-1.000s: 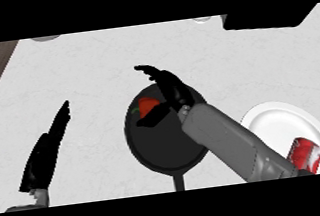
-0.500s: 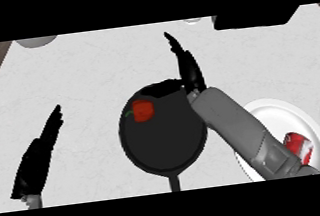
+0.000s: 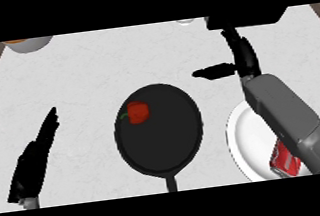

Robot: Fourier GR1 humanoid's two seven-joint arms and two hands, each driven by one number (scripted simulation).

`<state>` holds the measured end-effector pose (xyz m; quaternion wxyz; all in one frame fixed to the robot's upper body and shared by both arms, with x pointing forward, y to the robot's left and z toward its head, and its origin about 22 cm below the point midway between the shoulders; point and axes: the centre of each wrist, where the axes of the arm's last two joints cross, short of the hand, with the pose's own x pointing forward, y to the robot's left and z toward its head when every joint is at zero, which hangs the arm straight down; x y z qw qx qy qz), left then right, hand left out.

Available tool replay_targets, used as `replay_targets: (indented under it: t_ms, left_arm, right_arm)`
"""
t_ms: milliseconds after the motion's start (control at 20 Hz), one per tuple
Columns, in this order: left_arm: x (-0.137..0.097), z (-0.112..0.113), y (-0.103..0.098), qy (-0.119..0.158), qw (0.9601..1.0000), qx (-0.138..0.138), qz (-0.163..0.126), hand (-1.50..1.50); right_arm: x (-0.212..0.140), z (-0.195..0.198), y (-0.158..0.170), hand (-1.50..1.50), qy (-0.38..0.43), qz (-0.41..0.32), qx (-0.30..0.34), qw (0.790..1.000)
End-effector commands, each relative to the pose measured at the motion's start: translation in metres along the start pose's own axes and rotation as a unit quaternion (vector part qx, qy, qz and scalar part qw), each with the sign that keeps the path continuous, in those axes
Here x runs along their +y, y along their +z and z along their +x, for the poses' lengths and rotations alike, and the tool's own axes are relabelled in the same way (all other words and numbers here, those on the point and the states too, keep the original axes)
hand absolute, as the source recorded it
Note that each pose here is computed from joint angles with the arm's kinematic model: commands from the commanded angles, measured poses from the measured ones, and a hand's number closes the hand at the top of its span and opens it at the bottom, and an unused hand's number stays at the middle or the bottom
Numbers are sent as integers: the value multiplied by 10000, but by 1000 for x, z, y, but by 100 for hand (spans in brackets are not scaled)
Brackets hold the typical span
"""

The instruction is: Pick the bell pepper from the plate and place it in the pan

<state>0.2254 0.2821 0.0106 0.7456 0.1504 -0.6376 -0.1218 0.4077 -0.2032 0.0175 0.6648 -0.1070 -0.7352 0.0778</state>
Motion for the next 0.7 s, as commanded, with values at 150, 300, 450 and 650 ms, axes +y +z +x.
replay_targets:
  t_ms: [150, 300, 450, 650]
  left_arm:
    - [-2, 9, 7, 102, 9999, 62, -19, 0]
    - [10, 4, -5, 99, 9999, 35, -31, 0]
    - [4, 5, -7, -30, 9999, 63, -72, 0]
    - [-2, 2, 1, -66, 9999, 47, -69, 0]
  right_arm:
    - [-95, -30, 12, -150, 153, -95, -153, 9997]
    - [-144, -41, 21, -150, 82, -163, -139, 9997]
    - [-153, -23, 3, -150, 155, -155, -205, 9995]
    - [-192, -18, 9, -150, 208, 90, -243, 9994]
